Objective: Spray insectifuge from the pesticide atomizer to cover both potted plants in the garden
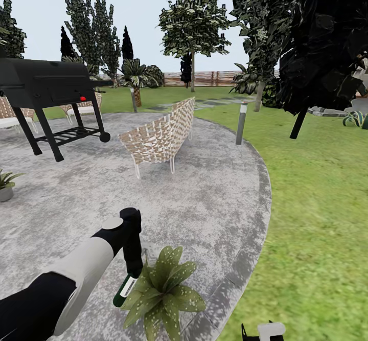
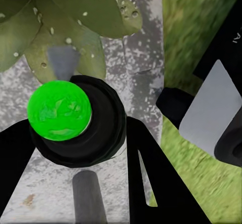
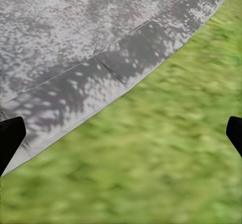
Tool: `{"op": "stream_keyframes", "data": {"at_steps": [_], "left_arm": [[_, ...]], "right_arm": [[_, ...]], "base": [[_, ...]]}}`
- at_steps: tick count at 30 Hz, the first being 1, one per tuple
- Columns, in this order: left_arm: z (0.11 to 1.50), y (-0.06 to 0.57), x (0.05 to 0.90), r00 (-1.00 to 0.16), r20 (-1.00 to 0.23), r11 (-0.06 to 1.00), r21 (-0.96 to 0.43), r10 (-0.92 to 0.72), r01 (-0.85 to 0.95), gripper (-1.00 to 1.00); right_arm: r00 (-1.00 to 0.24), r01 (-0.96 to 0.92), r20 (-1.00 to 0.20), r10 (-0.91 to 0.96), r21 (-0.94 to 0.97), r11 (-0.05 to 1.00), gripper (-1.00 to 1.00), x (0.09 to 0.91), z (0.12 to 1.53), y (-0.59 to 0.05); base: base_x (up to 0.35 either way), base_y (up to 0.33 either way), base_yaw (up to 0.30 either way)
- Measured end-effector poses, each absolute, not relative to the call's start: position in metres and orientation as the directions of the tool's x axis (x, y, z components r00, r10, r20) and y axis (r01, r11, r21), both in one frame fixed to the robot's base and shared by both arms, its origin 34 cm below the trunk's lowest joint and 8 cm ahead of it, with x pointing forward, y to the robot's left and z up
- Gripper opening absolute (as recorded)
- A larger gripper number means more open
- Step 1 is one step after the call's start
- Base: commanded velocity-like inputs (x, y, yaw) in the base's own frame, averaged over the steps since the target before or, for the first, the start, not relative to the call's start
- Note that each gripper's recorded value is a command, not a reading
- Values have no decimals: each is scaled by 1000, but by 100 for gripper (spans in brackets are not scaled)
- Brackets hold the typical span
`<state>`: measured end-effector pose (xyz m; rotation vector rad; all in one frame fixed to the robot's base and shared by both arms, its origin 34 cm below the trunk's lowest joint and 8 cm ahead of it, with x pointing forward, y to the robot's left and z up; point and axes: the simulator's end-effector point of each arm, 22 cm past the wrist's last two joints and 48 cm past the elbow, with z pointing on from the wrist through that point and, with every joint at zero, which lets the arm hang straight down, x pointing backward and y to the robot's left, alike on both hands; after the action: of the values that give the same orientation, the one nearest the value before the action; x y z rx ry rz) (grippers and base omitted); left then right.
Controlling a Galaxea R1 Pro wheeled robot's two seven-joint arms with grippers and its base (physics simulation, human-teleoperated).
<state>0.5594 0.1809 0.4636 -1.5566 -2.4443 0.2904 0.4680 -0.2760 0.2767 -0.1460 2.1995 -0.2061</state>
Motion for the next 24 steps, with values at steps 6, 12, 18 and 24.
{"op": "stream_keyframes", "data": {"at_steps": [6, 12, 18, 24], "left_arm": [[464, 178, 559, -407, 81, 412, -287, 910, 865, -100], [465, 166, 558, -393, 69, 395, -294, 917, 870, -100], [464, 164, 558, -391, 68, 393, -294, 918, 871, -100], [468, 162, 562, -396, 60, 396, -288, 916, 872, -100]], "right_arm": [[-593, -30, -785, -179, -200, 979, 100, 468, 277, -276], [-593, -30, -785, -179, -200, 979, 100, 468, 277, -276], [-593, -30, -785, -179, -201, 979, 100, 468, 277, -276], [-593, -29, -785, -179, -201, 979, 100, 468, 277, -276]], "base": [[0, 0, 71], [-50, -55, 248], [-216, -198, 39], [-235, -197, 106]]}}
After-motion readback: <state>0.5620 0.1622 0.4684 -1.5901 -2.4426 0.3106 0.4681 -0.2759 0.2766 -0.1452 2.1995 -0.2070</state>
